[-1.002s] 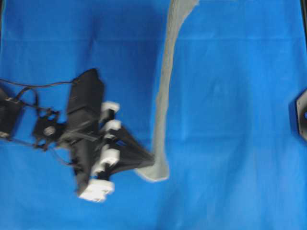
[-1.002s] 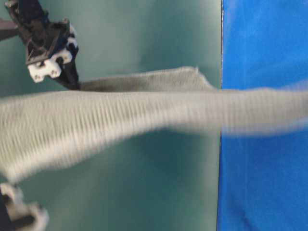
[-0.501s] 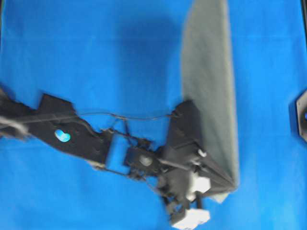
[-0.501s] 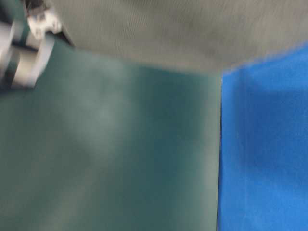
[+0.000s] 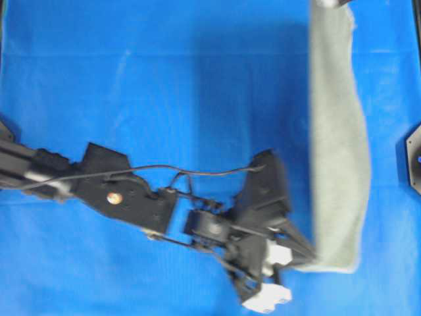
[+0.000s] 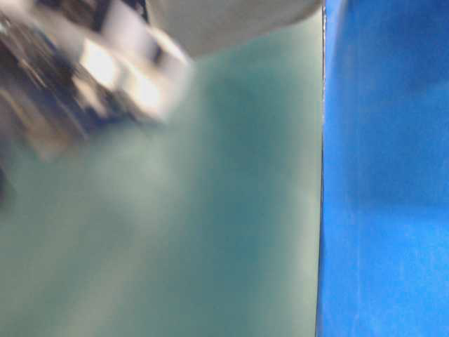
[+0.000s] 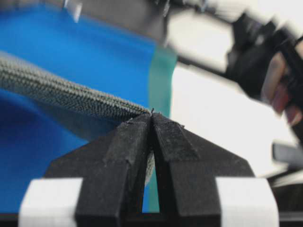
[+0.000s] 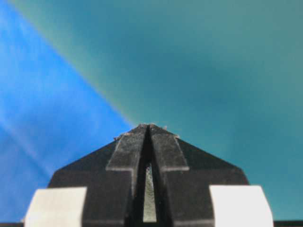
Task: Fold a large towel.
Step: 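Rotate the towel with both grippers so it lies lengthwise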
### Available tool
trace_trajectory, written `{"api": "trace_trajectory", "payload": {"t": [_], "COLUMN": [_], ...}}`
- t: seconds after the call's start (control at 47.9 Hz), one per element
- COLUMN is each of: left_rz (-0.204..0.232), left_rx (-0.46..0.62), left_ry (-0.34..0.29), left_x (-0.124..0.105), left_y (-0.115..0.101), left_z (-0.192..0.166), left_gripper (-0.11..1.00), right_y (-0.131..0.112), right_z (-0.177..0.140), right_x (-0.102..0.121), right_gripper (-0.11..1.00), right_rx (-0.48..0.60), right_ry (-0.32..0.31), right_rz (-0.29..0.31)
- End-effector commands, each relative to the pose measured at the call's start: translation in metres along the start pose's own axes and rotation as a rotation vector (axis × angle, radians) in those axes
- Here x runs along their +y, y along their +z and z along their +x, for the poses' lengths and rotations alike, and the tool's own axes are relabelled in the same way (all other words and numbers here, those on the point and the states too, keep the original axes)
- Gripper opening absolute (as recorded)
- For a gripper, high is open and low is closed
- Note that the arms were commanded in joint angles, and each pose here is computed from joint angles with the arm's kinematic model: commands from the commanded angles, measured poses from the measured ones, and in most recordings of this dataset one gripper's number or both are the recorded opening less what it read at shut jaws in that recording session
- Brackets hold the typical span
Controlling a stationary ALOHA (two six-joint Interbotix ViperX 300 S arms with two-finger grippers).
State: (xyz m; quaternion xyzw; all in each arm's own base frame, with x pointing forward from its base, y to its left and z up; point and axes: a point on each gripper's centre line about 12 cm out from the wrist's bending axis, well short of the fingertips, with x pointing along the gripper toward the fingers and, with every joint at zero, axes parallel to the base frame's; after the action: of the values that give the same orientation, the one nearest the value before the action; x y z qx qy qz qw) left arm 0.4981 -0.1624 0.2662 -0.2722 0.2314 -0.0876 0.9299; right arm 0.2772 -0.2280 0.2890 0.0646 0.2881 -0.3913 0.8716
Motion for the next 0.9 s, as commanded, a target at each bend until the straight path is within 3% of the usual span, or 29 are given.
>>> {"api": "trace_trajectory", "payload": {"t": [0.0,0.042,0.167,0.25,0.459,0.605,0.814,0.877], "left_rz": [-0.016,-0.066,-0.154,-0.189,-0.194,-0.194,-0.202,-0.198], "left_rx": [0.053,0.084,0.182,0.222,0.24,0.229,0.215,0.212], "left_ry": [-0.122,-0.115,-0.049,-0.004,0.056,0.067,0.074,0.073], "left_x": [-0.055,-0.05,-0.022,-0.002,0.028,0.034,0.038,0.038], "left_y": [-0.041,-0.058,-0.101,-0.122,-0.137,-0.133,-0.127,-0.126], "left_z": [-0.034,-0.045,-0.074,-0.084,-0.088,-0.086,-0.086,-0.087], "left_gripper": [0.01,0.01,0.01,0.01,0.01,0.01,0.02,0.11], "right_y": [0.012,0.011,0.014,0.014,0.015,0.018,0.02,0.019], "right_z": [0.017,0.03,0.058,0.077,0.101,0.104,0.104,0.104], "right_x": [0.005,0.013,0.036,0.049,0.076,0.085,0.088,0.091], "right_gripper": [0.01,0.01,0.01,0.01,0.01,0.01,0.02,0.03], "right_rx": [0.003,0.015,0.008,-0.004,-0.049,-0.101,-0.119,-0.119], "right_ry": [0.0,0.016,0.07,0.107,0.181,0.22,0.232,0.238], "right_rz": [-0.02,-0.037,-0.064,-0.078,-0.147,-0.212,-0.23,-0.24]}}
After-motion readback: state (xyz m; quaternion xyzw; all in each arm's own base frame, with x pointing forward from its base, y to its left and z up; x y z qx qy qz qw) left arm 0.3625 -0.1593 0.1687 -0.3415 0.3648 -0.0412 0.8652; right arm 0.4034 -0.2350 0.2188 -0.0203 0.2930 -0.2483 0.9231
